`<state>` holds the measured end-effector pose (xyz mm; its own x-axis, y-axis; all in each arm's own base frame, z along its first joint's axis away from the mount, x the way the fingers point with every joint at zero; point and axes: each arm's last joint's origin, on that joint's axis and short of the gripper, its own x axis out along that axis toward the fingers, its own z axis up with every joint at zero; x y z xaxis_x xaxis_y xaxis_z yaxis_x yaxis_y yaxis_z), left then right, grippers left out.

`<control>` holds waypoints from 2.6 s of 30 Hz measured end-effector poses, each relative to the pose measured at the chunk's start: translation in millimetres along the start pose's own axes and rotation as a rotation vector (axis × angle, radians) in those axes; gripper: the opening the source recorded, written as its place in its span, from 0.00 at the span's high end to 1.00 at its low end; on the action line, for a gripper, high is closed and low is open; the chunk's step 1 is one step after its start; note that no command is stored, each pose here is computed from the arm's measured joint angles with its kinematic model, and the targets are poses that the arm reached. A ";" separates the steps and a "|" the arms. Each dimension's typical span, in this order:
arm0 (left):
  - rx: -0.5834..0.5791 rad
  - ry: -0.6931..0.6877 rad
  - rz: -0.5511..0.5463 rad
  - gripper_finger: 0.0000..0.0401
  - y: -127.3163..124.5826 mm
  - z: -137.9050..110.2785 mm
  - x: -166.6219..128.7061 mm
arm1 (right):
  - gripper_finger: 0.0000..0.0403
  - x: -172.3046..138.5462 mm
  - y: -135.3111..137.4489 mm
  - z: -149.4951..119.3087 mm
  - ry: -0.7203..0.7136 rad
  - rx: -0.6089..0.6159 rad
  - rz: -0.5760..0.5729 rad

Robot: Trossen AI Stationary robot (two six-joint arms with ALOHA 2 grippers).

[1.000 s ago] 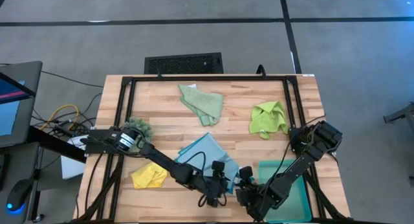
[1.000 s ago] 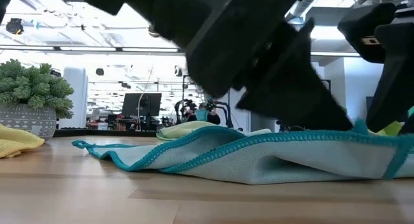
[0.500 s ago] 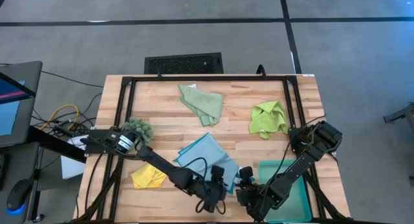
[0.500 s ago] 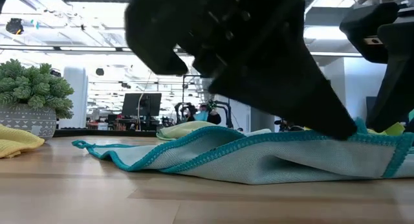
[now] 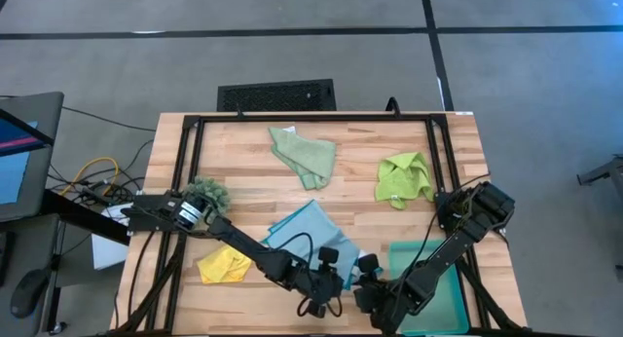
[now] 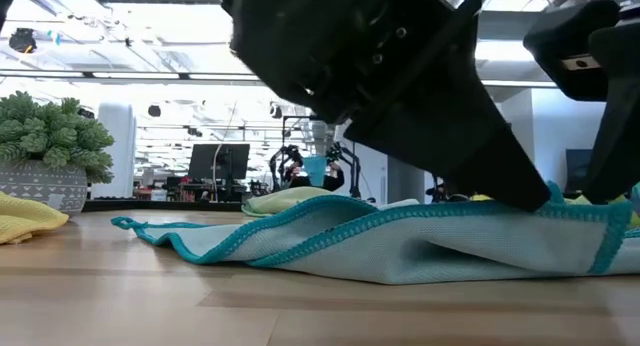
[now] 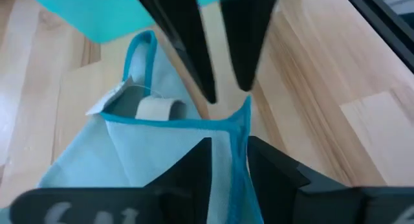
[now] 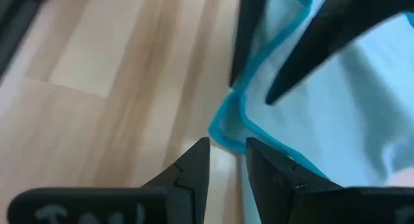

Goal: Fold microfiber towels
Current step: Fold the blue microfiber cloth

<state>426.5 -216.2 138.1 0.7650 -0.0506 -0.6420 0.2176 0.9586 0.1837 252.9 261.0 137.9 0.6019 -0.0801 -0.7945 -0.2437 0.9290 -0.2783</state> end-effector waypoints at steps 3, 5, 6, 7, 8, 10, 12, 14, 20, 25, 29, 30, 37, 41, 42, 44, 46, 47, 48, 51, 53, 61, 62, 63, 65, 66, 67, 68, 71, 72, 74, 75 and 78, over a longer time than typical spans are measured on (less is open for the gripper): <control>0.002 0.004 0.002 0.81 0.2 -0.4 0.1 | 0.70 2.3 -2.4 2.9 -0.011 0.019 0.007; 0.000 0.004 0.004 0.82 0.6 -0.3 0.2 | 0.70 4.1 -4.1 4.4 -0.007 0.019 0.031; 0.001 0.004 0.005 0.83 0.6 -0.4 0.2 | 0.70 6.7 -4.0 5.0 -0.005 0.020 0.050; 0.001 0.004 0.006 0.83 0.7 -0.3 0.2 | 0.70 10.1 -3.7 5.9 -0.006 0.024 0.065; 0.002 0.003 0.007 0.83 0.7 -0.3 0.2 | 0.70 13.7 -3.9 5.4 0.000 0.019 0.070; 0.002 0.003 0.006 0.83 0.5 -0.3 0.1 | 0.70 19.9 -3.5 4.6 0.003 0.005 0.075; 0.000 0.004 0.007 0.84 0.7 -0.3 0.1 | 0.71 25.6 -2.9 3.1 0.012 -0.006 0.071; -0.005 0.003 0.006 0.84 0.5 -0.3 0.1 | 0.74 29.5 -3.6 1.1 0.028 -0.010 0.068; 0.002 -0.004 0.006 0.78 0.5 0.3 0.1 | 0.91 29.0 -2.5 0.4 0.036 -0.026 0.078; -0.020 -0.020 0.001 0.67 1.6 2.0 0.6 | 0.97 25.6 1.8 -0.6 0.034 -0.066 0.101; -0.032 -0.021 -0.001 0.60 0.8 2.1 0.4 | 0.93 25.2 2.7 -0.9 0.034 -0.069 0.105; -0.031 -0.022 -0.003 0.60 0.0 2.1 0.0 | 0.93 25.3 2.6 -0.8 0.034 -0.068 0.105; -0.037 -0.008 -0.022 0.62 -1.1 0.7 0.0 | 0.98 25.2 2.5 -0.8 0.034 -0.069 0.106; -0.041 -0.017 -0.025 0.68 -0.8 1.7 0.1 | 0.96 25.0 2.5 -0.7 0.034 -0.068 0.106; -0.041 -0.020 -0.025 0.71 -0.6 2.0 0.2 | 0.95 25.0 2.5 -0.7 0.034 -0.068 0.106; -0.030 -0.020 -0.024 0.75 -0.8 1.9 0.1 | 0.94 25.1 2.5 -0.8 0.034 -0.068 0.106; -0.024 -0.020 -0.024 0.80 -0.6 1.9 0.2 | 0.94 25.1 2.5 -0.8 0.034 -0.068 0.106; -0.022 -0.020 -0.024 0.82 -0.6 1.9 0.2 | 0.94 25.1 2.5 -0.8 0.034 -0.068 0.106; -0.021 -0.020 -0.024 0.84 -0.6 1.9 0.2 | 0.94 25.1 2.5 -0.8 0.034 -0.068 0.106; -0.020 -0.019 -0.024 0.91 -0.6 1.8 0.2 | 0.96 25.0 2.4 -0.8 0.034 -0.068 0.106; -0.014 -0.016 -0.023 0.95 -0.4 1.6 0.2 | 0.97 25.0 2.4 -0.8 0.034 -0.068 0.106; -0.013 -0.046 0.019 1.00 0.5 4.2 0.1 | 0.95 25.0 2.3 -0.8 0.033 -0.068 0.102; -0.014 -0.052 0.027 1.00 0.0 4.8 -0.2 | 0.95 25.0 2.1 -0.7 0.031 -0.069 0.095; -0.014 -0.056 0.029 1.00 -0.3 5.2 -0.4 | 0.96 25.0 1.8 -0.8 0.030 -0.070 0.087; -0.020 -0.056 0.028 1.00 -1.0 5.2 -0.6 | 0.97 23.4 1.7 -1.4 0.033 -0.076 0.078; -0.026 -0.058 0.027 1.00 -0.9 5.5 -1.0 | 0.97 21.5 1.5 -1.6 0.029 -0.080 0.064; -0.032 -0.060 0.027 1.00 -0.6 6.4 -1.9 | 0.98 19.2 1.7 -0.7 0.021 -0.080 0.057; -0.041 -0.064 0.028 1.00 -0.4 7.2 -2.5 | 0.98 16.6 2.1 0.6 0.012 -0.083 0.043; -0.057 -0.076 0.050 1.00 0.4 9.7 -4.8 | 0.97 9.1 6.2 5.1 -0.019 -0.097 0.012; -0.058 -0.079 0.051 1.00 0.6 10.3 -5.4 | 0.96 7.3 7.7 7.0 -0.030 -0.107 0.007; -0.062 -0.090 0.052 1.00 0.6 12.0 -6.4 | 0.96 4.5 10.4 8.2 -0.042 -0.121 0.001; -0.062 -0.091 0.053 1.00 0.5 12.6 -7.4 | 0.96 3.8 10.8 8.4 -0.041 -0.124 -0.005; -0.074 -0.107 0.049 1.00 -0.1 15.3 -9.7 | 0.96 3.7 10.2 7.8 -0.034 -0.130 -0.012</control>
<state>428.4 -220.0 155.7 0.8346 -0.0293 -0.5501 0.1365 0.9784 0.1551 258.5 273.0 136.4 0.6306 -0.0768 -0.7723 -0.3309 0.8735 -0.3571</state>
